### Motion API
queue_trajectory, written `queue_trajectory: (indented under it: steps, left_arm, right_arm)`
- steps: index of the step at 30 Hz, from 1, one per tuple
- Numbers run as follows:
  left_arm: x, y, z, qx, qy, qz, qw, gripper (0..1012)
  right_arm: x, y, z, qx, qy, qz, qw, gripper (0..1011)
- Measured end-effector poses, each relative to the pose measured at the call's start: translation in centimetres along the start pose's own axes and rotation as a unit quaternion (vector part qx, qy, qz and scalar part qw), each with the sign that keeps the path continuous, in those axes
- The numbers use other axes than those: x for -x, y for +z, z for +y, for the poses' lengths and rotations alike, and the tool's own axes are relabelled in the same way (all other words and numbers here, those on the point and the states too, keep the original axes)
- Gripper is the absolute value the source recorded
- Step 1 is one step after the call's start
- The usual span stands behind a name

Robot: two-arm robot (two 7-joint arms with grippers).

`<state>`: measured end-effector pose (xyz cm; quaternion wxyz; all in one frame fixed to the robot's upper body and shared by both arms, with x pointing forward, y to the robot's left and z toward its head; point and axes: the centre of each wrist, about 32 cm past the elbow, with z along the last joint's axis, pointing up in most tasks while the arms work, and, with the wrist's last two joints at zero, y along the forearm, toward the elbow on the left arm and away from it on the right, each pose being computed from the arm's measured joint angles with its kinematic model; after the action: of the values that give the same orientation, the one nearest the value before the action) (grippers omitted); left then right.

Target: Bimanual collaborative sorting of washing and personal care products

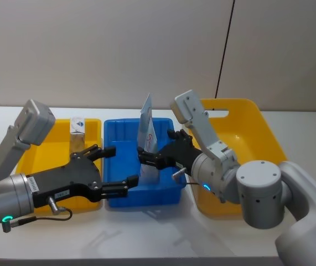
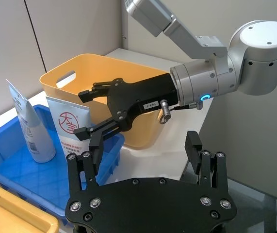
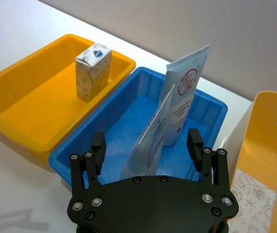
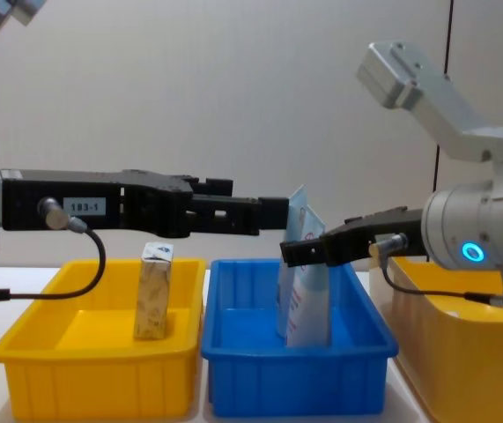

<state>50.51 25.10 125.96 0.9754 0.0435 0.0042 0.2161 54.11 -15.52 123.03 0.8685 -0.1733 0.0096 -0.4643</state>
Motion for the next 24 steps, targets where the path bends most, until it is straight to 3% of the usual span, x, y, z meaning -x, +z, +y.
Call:
queue_trajectory:
  steps: [24]
  left_arm:
    - [0.00,0.00,0.00,0.000,0.000,0.000,1.0000,1002]
  right_arm:
    - [0.18,-0.10,0.68,-0.002,-0.005,0.006,1.0000,1003]
